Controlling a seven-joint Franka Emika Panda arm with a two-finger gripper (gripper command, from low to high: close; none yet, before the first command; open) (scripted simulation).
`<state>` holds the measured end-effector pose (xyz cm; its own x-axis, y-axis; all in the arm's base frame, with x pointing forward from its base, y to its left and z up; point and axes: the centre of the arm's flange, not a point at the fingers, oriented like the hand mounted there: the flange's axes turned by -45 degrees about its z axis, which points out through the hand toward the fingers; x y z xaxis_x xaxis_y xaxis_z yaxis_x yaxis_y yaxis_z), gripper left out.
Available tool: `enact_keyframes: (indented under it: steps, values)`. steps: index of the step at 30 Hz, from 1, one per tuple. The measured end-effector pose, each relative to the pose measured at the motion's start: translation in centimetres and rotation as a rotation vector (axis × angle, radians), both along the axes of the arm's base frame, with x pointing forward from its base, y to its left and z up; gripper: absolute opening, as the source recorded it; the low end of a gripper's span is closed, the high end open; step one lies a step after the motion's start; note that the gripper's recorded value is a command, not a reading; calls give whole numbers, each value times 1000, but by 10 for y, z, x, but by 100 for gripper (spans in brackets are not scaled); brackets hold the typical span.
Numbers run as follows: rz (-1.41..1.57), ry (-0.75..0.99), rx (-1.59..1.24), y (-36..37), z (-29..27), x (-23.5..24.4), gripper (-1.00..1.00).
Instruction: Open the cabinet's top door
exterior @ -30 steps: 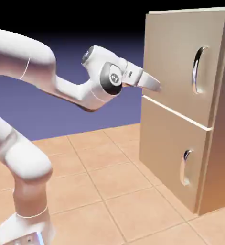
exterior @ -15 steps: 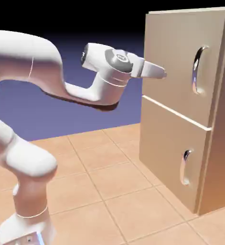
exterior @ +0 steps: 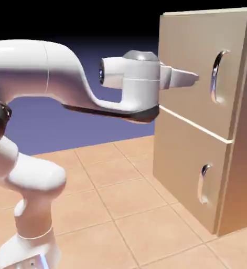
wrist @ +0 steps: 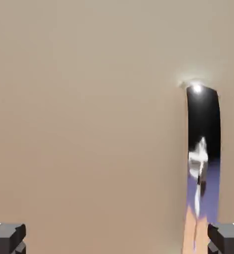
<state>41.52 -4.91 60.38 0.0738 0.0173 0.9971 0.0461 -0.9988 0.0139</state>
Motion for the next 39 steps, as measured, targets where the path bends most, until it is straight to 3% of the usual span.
enact_keyframes:
  steps: [10,15,16,39]
  values:
    - [-3,-74,17,-42,-14,20,0]
    - [-2,-73,18,-41,-14,64,0]
    - [-3,-74,16,-40,-14,70,-100]
    - [-264,-76,6,7,-13,-34,-100]
